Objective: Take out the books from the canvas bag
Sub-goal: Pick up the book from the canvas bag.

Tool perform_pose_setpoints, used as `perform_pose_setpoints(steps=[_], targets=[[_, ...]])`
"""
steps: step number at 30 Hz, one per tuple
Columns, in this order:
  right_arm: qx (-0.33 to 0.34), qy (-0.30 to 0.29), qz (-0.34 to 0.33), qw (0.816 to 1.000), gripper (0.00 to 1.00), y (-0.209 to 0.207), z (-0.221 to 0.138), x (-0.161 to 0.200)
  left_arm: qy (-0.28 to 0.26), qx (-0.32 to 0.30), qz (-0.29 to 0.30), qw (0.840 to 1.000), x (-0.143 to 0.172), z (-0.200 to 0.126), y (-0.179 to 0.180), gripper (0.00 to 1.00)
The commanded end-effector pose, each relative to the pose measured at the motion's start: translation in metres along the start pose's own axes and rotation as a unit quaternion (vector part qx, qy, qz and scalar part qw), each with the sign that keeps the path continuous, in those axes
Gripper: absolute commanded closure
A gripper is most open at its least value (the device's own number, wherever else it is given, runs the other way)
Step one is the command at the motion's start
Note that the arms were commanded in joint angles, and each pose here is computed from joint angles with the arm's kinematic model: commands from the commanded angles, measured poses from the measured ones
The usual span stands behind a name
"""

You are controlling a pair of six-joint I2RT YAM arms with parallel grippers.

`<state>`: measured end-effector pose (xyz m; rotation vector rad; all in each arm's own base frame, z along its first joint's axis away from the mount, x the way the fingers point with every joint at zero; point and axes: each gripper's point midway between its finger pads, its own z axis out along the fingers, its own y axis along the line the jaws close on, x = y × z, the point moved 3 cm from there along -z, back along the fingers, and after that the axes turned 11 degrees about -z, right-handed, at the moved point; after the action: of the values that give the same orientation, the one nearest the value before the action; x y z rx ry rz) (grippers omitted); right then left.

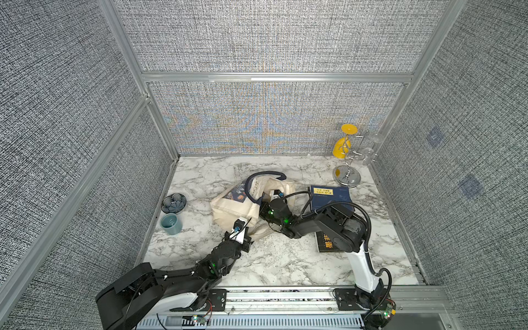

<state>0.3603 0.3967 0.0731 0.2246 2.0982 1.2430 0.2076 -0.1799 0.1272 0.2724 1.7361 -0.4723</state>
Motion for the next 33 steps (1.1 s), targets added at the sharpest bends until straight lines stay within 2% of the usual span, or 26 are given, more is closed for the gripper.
perform_pose_setpoints(steps=[1, 4, 10, 27, 33], targets=[[-0.011, 0.008, -0.011, 1.0, 0.93, 0.005, -0.003, 0.003, -0.03, 0.023, -0.012, 0.999, -0.015, 0.0, -0.009, 1.0], [-0.017, 0.003, -0.022, 1.0, 1.0, 0.013, -0.012, -0.002, -0.03, 0.023, -0.013, 0.999, -0.016, 0.0, -0.009, 1.0], [-0.004, -0.011, -0.077, 0.997, 1.0, 0.029, -0.045, -0.014, -0.033, 0.015, -0.015, 0.999, -0.017, 0.0, -0.007, 1.0], [0.01, -0.063, -0.161, 0.985, 1.0, 0.046, -0.146, -0.04, -0.047, -0.047, -0.034, 0.997, -0.024, 0.003, 0.009, 1.0], [0.033, -0.114, -0.177, 0.977, 1.0, 0.05, -0.193, -0.06, -0.046, -0.066, -0.037, 0.996, -0.023, 0.004, 0.014, 1.0]])
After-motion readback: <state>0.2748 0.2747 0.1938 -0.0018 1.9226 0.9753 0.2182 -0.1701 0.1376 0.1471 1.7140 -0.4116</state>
